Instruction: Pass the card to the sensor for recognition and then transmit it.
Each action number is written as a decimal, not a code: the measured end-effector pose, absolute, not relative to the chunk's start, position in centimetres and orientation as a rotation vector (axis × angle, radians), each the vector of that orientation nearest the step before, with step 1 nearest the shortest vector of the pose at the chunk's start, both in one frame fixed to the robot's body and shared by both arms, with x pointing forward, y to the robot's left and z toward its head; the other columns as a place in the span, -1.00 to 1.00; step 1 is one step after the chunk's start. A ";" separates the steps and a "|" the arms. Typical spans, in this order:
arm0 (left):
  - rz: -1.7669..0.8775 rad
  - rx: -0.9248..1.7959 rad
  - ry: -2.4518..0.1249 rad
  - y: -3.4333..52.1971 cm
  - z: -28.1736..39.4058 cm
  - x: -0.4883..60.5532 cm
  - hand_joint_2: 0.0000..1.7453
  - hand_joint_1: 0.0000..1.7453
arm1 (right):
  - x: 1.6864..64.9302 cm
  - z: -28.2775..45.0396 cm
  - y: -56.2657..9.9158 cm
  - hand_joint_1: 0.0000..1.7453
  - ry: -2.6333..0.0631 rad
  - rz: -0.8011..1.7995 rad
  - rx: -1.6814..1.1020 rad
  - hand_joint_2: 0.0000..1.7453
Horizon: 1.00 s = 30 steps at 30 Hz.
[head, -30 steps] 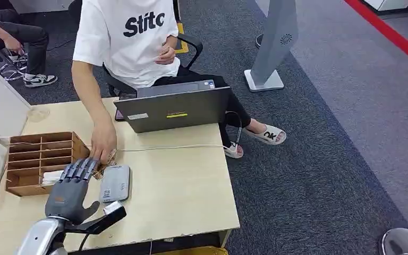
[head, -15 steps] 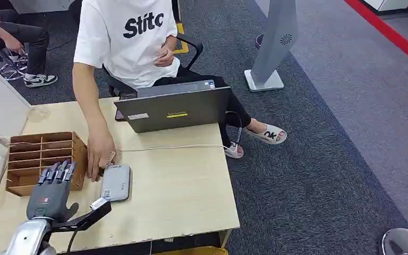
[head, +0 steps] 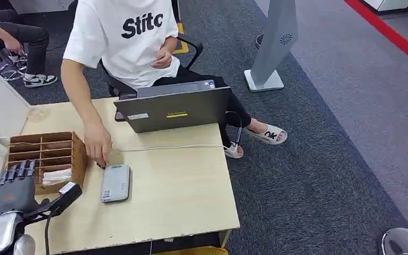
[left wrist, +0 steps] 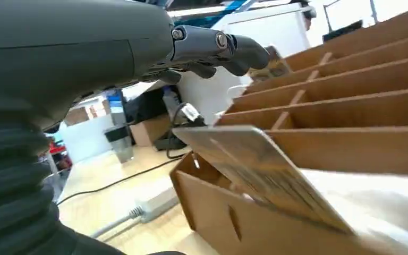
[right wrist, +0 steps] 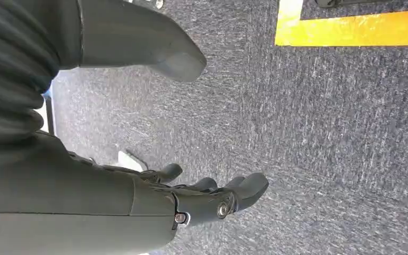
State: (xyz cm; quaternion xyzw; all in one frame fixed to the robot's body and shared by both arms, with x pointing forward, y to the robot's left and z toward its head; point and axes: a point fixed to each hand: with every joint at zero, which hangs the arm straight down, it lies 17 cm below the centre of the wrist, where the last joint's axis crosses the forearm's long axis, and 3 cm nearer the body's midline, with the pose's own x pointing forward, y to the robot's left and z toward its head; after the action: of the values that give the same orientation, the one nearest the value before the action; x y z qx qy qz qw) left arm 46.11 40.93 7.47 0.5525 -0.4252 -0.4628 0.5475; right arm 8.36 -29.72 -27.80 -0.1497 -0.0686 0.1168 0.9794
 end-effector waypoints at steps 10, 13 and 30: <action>-1.038 1.311 -0.999 42.7 7.0 46.4 1.00 -1.00 | 8.5 -27.8 -29.7 -1.00 -0.143 0.248 -0.302 1.00; -1.048 1.307 -1.032 42.0 7.2 46.8 1.00 -1.00 | 8.6 -27.8 -29.7 -1.00 -0.148 0.250 -0.302 1.00; -1.077 1.224 -1.084 39.2 6.2 46.9 1.00 -1.00 | 8.6 -27.8 -29.6 -1.00 -0.148 0.250 -0.298 1.00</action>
State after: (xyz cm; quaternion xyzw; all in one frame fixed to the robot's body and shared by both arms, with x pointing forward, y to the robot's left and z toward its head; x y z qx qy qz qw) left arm 46.88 39.21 6.22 0.5188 -0.4595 -0.4565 0.5580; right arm 8.59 -29.60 -27.78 -0.1477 -0.0736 0.1243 0.9784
